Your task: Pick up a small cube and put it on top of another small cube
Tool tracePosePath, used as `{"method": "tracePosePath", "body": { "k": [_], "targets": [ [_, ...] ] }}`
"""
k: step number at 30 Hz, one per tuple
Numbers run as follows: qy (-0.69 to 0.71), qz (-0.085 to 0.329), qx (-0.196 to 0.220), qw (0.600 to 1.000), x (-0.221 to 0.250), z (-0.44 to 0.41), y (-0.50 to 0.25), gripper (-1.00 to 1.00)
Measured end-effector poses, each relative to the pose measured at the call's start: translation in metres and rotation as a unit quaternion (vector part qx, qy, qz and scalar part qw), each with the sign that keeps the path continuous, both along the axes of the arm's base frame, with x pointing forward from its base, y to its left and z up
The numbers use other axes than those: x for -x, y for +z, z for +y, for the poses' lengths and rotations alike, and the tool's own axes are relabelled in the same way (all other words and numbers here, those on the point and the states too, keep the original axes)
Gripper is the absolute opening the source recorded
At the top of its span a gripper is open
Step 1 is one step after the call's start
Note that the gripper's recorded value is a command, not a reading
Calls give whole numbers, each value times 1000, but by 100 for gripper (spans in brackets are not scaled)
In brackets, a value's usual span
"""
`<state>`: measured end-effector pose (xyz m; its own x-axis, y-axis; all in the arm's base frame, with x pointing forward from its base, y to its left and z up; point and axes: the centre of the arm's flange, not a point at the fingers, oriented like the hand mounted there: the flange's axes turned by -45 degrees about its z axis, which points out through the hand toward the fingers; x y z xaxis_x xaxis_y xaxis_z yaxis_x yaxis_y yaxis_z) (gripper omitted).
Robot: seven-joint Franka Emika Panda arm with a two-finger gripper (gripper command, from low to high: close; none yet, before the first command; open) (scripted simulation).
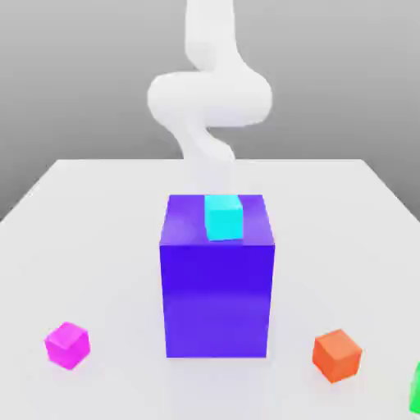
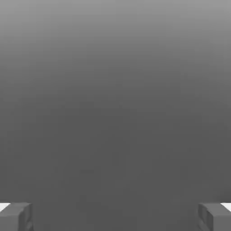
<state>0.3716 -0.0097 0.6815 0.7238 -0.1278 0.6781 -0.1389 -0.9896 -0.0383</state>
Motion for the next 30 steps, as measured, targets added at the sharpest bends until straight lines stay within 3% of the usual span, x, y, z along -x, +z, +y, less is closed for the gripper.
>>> {"method": "tracePosePath", "body": {
  "k": [7,15,23,30],
  "targets": [
    [-179,62,-49,981,-57,-45,-93,0],
    [-368,113,-111,916,-85,-111,-207,0],
    [-534,148,-181,812,-75,-172,-321,0],
    [-663,167,-248,687,-41,-213,-412,0]
  ]
}}
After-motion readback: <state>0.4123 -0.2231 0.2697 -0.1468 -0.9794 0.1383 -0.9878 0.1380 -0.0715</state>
